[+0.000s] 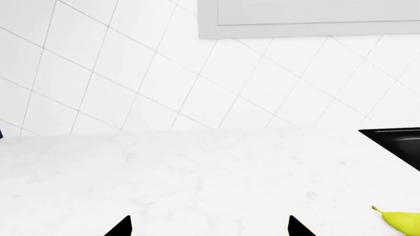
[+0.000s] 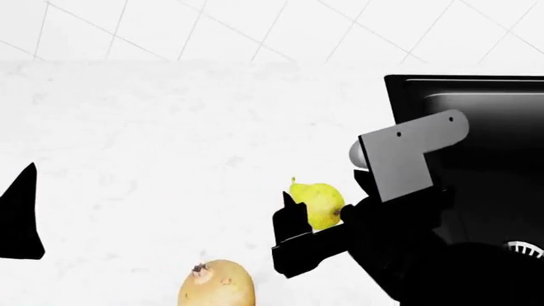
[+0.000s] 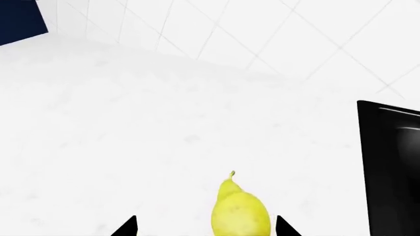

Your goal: There is a mixed pile of frozen fruits and vegetables on the counter. Locate all the frozen vegetables and place the items in a bowl on the counter. Take all the frozen fruits and defrost them in a running sink.

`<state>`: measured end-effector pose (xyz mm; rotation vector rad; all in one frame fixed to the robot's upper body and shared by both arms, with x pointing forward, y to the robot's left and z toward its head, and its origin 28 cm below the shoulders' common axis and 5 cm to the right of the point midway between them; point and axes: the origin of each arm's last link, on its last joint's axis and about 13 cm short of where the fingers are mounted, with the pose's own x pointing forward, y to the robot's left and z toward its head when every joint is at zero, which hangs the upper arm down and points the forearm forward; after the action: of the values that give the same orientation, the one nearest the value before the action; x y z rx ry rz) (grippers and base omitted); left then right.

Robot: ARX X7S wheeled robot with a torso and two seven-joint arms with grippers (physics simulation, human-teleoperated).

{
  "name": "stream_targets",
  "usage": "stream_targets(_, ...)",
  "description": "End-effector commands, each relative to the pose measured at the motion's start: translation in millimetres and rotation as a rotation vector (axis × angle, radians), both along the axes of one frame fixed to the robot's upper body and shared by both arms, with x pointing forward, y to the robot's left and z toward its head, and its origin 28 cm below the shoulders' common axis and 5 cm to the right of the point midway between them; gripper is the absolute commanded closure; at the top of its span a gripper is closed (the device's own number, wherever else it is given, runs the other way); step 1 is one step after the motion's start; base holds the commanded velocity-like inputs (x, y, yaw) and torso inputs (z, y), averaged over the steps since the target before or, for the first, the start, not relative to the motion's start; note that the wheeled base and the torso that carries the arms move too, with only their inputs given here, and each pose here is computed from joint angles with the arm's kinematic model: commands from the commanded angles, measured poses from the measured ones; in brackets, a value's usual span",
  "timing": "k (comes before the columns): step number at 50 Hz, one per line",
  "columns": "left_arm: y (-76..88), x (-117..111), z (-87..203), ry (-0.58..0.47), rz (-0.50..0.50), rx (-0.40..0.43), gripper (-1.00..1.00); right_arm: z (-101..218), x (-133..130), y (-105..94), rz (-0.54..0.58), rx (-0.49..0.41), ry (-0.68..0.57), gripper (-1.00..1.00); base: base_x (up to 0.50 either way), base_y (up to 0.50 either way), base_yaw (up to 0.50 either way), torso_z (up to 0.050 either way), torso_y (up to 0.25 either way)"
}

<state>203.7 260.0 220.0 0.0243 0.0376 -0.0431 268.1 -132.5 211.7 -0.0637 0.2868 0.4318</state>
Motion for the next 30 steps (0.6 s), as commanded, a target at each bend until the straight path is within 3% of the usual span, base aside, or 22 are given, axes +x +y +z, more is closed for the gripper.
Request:
stream_targets(1,1.7,0.8,2.5,-0.037,-0.008,-0.041,-1.00,4.0,6.3,-1.8,-0.011,-0.003,-0.034,-1.00,0.00,0.00,0.00,0.000,0.000)
stream_targets(30,0.1,0.6,-3.5,-0.029,-0.008,-0.040,-1.00,-35.2,45.8,-8.2,-0.028,0.042,0.104,-1.00,0.00,0.00,0.00,0.000,0.000)
